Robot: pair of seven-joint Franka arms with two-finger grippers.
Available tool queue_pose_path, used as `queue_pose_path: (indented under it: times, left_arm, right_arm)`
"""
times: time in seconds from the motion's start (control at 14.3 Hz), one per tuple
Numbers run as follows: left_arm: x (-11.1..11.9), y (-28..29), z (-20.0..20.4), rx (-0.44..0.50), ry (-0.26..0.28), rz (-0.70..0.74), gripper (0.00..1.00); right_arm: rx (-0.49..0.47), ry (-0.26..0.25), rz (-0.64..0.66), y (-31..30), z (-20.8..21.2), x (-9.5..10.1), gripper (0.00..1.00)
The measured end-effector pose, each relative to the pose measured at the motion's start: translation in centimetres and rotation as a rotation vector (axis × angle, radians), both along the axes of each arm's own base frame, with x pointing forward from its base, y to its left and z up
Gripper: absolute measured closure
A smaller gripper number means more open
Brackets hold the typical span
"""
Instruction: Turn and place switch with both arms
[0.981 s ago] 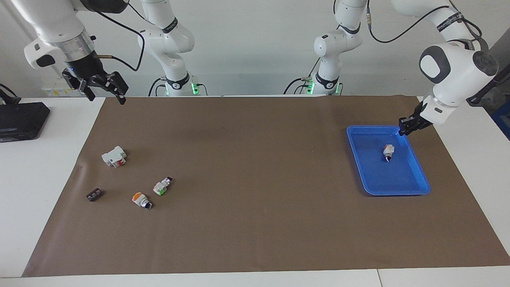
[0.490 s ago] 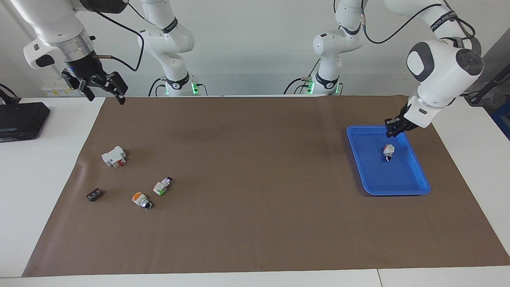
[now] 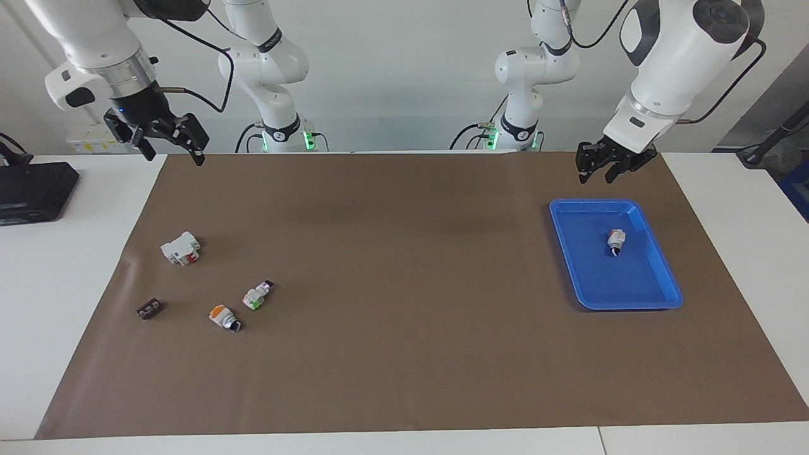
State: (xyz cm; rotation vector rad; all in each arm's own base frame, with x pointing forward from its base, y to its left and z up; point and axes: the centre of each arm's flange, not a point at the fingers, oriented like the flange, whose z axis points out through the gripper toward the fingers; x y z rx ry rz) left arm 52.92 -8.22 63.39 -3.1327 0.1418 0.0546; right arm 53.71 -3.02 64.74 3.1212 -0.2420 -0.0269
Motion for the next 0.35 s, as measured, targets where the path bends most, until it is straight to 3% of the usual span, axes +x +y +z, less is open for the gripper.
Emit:
queue_pose_path:
  times: [0.07,0.35]
  left_arm:
    - [-0.18,-0.08,0.35,0.0,-0.008,-0.001,0.0]
    - [-0.07,-0.21,0.52,-0.003,-0.024,-0.003,0.0]
  right_arm:
    - [0.0,0.0,0.0,0.0,0.0,0.0,0.0]
    - [0.0,0.004,0.0,0.0,-0.19,0.0,0.0]
